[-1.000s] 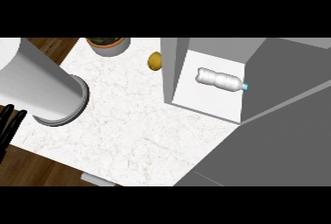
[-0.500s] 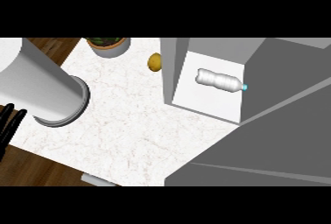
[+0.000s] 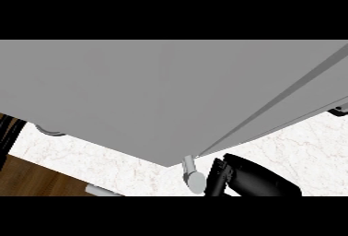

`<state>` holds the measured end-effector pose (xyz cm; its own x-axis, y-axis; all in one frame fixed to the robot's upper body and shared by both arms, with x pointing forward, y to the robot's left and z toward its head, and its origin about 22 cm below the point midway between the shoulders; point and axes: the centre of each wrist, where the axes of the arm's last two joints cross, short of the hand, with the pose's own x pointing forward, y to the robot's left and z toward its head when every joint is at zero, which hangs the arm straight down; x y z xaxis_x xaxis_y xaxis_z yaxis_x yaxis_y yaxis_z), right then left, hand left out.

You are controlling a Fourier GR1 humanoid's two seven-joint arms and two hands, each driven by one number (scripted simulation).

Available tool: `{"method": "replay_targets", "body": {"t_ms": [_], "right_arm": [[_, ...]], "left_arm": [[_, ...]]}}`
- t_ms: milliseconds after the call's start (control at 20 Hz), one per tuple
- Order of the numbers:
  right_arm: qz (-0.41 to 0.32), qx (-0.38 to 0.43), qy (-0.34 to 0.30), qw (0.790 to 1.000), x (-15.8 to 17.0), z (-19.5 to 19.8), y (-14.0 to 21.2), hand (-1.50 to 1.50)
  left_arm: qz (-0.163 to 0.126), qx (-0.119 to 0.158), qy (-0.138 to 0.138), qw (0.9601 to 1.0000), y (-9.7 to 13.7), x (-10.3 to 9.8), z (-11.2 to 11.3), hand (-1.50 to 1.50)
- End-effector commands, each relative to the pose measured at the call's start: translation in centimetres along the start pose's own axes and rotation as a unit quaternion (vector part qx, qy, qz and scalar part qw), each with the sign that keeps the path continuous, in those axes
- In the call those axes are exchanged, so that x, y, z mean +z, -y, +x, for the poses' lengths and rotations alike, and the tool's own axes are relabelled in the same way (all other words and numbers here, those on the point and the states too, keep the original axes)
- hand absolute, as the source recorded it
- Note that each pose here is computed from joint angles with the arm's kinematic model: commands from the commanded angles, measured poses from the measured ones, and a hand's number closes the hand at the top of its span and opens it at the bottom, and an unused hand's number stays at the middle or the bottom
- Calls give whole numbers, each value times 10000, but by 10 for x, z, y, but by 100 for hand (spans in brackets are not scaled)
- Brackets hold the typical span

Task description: Pick up the bottled water, place it into the cabinet and close the cabinet

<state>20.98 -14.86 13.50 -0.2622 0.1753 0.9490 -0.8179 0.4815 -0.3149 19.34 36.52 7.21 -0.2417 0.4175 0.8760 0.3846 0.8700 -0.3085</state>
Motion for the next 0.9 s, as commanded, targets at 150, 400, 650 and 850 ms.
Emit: {"method": "replay_targets", "body": {"t_ms": [150,400,650,850], "right_arm": [[-1196,-259,-271,9921,-69,12,38,150],[-2091,-472,-373,9760,-109,22,66,150],[-2632,-579,-419,9621,-141,37,96,150],[-3068,-988,-470,9455,-146,29,107,-150]], "left_arm": [[174,53,-36,9998,-7,10,-4,-150],[285,-20,-37,9996,-12,12,-3,-150],[280,27,106,9995,-15,9,0,-150],[340,-5,57,9994,-18,19,0,-150]]}}
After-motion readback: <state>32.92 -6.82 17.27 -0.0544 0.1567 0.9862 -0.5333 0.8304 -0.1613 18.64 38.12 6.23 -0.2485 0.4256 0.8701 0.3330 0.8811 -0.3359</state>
